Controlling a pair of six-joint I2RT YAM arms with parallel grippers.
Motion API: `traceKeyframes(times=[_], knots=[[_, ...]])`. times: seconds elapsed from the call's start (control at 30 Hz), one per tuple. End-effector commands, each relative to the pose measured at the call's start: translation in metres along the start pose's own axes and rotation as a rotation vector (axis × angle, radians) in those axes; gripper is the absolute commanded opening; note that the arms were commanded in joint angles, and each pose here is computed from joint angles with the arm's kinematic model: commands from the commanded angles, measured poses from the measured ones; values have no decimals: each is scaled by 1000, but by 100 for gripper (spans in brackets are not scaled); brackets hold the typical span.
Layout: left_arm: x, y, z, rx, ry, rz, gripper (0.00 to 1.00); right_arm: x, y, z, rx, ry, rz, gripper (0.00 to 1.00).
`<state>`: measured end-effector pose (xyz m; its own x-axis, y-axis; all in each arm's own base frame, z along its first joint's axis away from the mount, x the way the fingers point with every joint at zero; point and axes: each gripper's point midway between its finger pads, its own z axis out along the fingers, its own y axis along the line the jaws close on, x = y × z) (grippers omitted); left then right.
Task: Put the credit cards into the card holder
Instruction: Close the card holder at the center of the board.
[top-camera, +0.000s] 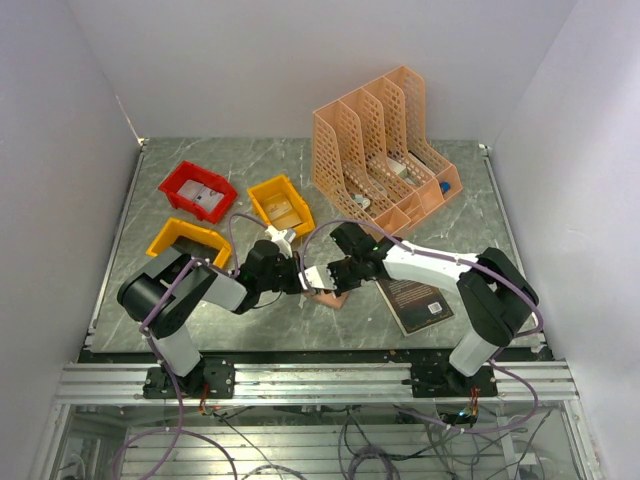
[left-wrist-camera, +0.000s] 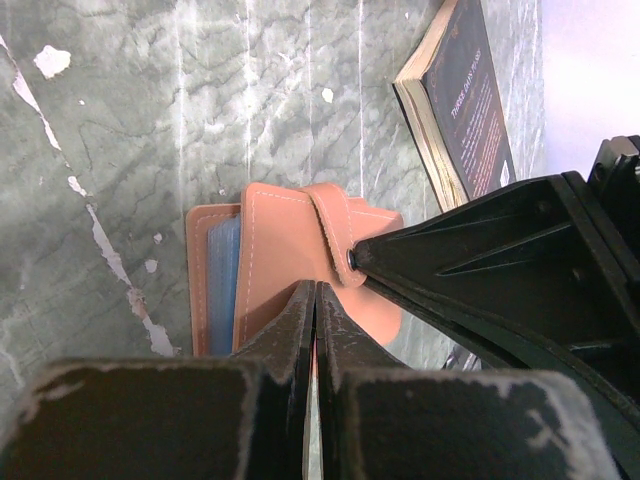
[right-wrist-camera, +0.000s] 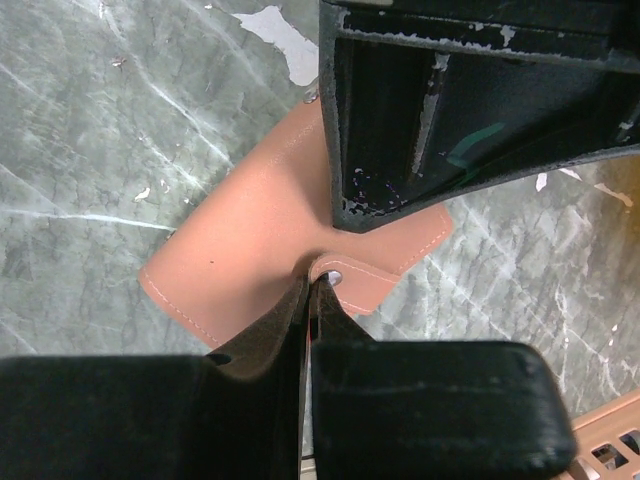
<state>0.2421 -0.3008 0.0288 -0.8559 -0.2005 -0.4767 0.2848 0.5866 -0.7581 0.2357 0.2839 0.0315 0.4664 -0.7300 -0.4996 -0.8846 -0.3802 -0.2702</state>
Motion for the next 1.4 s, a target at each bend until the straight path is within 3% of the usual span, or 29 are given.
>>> traceKeyframes(times=[0.0, 0.63, 0.9, 1.2, 1.37], knots=[[29, 34, -6, -114, 73, -19, 7, 15, 50, 22, -178, 69, 40, 0], [-19, -41, -1, 159, -64, -86, 7, 20, 61, 29, -231, 106, 20, 0], [-6, -34, 17, 188, -30, -133, 7, 24, 65, 28, -244, 123, 16, 0], [17, 3, 9, 32, 14, -117, 7, 20, 58, 29, -229, 111, 50, 0], [-1, -9, 8, 43, -18, -73, 7, 2, 26, 11, -156, 15, 119, 21]])
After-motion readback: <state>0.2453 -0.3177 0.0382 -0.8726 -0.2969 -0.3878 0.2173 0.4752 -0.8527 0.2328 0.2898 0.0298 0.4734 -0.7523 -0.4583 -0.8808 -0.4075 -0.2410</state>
